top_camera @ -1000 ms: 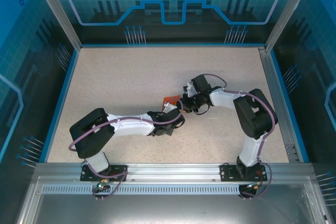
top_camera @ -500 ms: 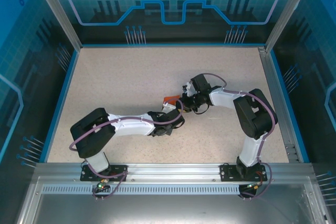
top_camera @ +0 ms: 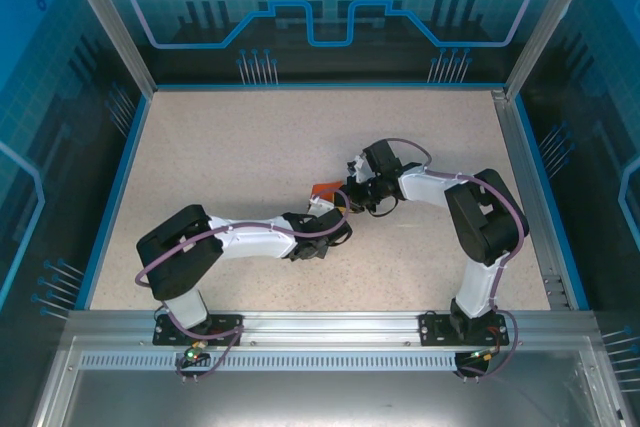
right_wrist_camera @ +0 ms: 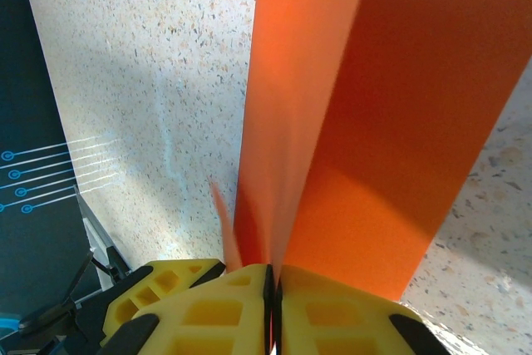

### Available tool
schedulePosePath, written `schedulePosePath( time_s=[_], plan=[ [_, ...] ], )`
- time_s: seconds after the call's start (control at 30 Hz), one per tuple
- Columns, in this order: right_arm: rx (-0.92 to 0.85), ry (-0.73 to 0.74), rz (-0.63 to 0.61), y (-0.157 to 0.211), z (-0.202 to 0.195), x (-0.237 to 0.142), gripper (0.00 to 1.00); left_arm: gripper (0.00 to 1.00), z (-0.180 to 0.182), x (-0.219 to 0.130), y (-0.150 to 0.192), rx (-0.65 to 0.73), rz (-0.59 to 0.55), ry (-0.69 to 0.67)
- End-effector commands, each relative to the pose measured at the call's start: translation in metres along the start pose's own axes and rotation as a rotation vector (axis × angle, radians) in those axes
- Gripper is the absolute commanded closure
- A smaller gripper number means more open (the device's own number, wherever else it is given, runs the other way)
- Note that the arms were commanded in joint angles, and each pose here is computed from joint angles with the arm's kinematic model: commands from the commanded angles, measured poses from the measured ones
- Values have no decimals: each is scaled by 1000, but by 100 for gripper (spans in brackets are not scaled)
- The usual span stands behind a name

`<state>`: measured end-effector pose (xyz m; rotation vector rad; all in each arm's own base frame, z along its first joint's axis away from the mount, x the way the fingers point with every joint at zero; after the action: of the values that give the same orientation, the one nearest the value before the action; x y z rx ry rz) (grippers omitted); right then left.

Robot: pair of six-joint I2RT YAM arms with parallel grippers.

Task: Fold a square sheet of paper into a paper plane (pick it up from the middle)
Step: Fourth fold the wing at the center of the table.

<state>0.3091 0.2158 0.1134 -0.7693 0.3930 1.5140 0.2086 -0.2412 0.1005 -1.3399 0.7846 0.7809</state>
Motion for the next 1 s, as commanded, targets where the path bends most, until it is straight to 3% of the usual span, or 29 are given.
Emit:
schedulePosePath(
  time_s=[0.0,0.7,0.97],
  plan=[
    [0,-16,33,1,3,4,90,68,2,2,-3,-2,-20,-37],
    [-1,-12,37,2,3,5,91,83,4,6,-3,-23,-14,-16],
    [-8,-14,36,2,5,2,89,94,11,3,-8,-69,19,109]
  ],
)
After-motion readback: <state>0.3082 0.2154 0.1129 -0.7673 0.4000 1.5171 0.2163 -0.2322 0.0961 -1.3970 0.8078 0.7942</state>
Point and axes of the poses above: each hand's point on the last joint's axis, 136 mm out from that joint toward the fingers, its own x axis out along the fingers, its own z axis along the line the jaws close on, y = z × x, the point moved 9 cm from there along -x, back along the fingers, and after that the axes turned 13 degrees about -x, right-handed, at the moved point
